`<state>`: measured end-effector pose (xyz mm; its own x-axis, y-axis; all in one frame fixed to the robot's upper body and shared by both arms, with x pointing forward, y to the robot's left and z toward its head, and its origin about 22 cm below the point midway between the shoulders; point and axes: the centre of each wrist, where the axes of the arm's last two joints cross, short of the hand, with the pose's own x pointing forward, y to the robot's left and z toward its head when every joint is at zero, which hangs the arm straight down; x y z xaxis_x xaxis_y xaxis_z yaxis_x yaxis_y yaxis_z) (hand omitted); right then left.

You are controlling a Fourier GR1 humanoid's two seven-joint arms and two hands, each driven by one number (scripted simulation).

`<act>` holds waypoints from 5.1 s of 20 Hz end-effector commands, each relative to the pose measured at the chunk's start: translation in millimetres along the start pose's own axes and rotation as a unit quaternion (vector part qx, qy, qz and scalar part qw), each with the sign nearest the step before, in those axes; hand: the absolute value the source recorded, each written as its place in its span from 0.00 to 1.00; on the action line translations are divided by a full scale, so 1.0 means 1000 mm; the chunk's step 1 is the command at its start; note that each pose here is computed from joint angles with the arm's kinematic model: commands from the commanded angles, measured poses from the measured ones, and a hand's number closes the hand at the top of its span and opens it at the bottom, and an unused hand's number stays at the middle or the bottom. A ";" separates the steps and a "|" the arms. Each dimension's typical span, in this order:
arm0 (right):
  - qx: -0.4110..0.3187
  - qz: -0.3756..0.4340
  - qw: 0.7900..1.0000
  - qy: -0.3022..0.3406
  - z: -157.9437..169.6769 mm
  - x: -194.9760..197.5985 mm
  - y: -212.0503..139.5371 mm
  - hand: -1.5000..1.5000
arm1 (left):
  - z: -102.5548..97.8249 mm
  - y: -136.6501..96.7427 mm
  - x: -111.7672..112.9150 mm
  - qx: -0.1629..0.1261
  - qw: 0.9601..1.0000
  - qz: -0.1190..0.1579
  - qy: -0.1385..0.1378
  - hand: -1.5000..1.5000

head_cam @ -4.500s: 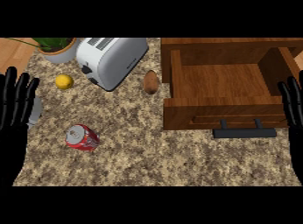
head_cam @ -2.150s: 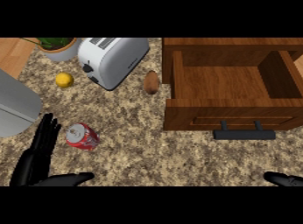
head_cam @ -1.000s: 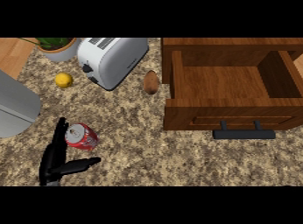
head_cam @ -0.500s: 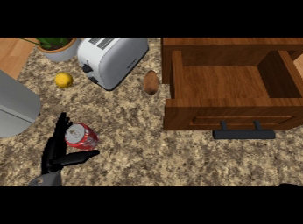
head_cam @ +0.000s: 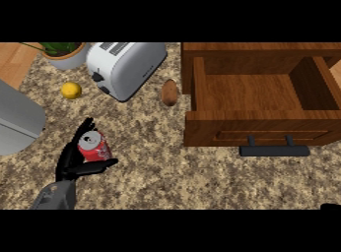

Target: Pick up the can, place it into the drawer and close the drawer

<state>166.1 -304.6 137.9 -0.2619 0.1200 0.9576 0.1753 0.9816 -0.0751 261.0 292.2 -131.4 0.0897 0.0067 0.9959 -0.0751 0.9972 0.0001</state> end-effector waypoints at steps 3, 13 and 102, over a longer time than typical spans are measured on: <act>-0.007 0.002 1.000 -0.004 0.003 0.003 0.007 0.00 | -0.021 -0.012 0.004 -0.037 0.999 0.027 -0.001 1.00; 0.002 0.011 1.000 -0.014 -0.011 -0.007 0.005 0.00 | -0.056 -0.057 0.025 -0.027 0.998 0.043 -0.033 1.00; 0.084 0.261 0.952 -0.133 -0.067 0.036 0.046 0.00 | -0.113 -0.327 0.402 -0.020 0.993 -0.002 -0.113 0.00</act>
<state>215.9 -273.1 190.6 -0.4160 0.5134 0.7506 0.1791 0.8555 -0.4859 434.1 -20.7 251.8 -0.1337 -0.0489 0.9898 -0.0356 0.9984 0.0445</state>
